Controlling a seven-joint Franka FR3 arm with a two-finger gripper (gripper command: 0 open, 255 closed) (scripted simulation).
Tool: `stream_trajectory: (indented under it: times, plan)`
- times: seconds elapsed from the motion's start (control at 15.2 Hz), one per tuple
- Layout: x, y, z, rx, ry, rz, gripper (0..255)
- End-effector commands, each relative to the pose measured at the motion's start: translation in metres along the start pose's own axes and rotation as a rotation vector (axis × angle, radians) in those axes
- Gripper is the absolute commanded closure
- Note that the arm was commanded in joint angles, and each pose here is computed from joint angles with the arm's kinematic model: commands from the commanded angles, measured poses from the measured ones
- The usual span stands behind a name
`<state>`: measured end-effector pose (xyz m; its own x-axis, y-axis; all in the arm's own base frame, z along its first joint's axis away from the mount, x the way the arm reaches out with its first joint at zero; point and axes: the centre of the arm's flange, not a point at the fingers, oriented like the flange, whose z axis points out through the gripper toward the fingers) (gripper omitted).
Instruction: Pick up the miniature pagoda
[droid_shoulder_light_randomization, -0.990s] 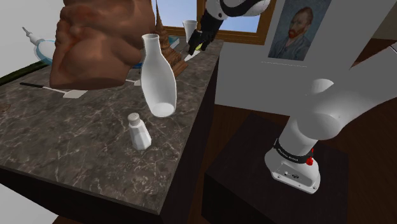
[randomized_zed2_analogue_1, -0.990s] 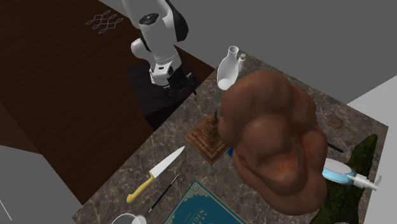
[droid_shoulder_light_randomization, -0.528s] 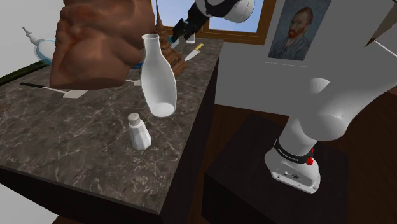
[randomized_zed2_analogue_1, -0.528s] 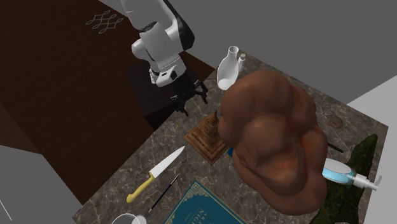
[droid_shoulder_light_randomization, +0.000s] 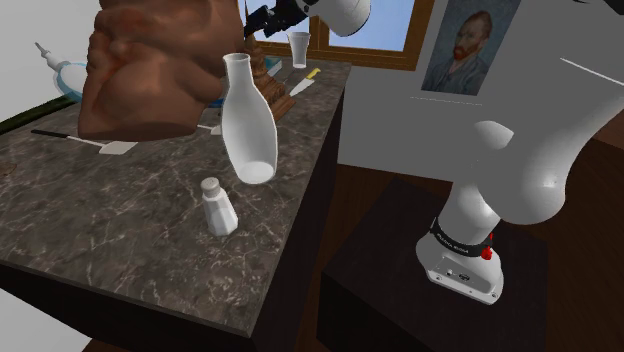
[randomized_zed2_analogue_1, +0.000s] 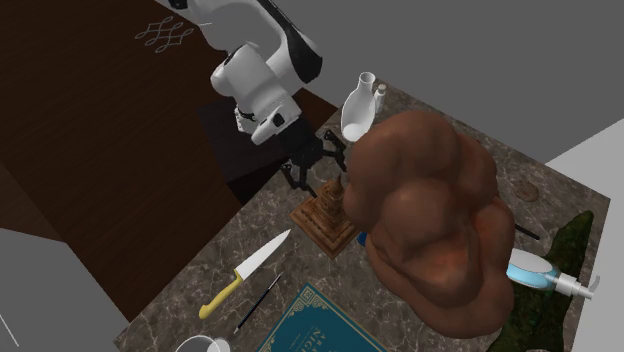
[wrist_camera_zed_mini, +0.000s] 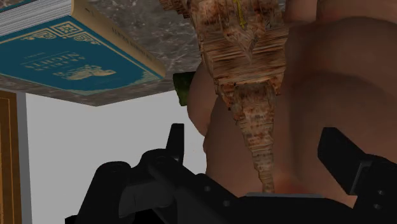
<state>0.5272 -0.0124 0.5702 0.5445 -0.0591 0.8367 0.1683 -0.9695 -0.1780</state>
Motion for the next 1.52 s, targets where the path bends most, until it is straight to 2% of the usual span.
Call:
stream_trajectory:
  times: [0.0, 0.53, 0.59, 1.19, 1.45]
  plan:
    - [-0.001, 0.000, 0.005, 0.004, 0.024, -0.001, 0]
    - [-0.030, 0.006, 0.022, 0.004, 0.024, -0.001, 0]
    - [-0.031, 0.006, 0.023, 0.004, 0.023, -0.001, 255]
    - [-0.030, 0.006, 0.022, 0.004, 0.024, -0.001, 255]
    - [-0.013, 0.002, 0.012, 0.004, 0.024, -0.001, 255]
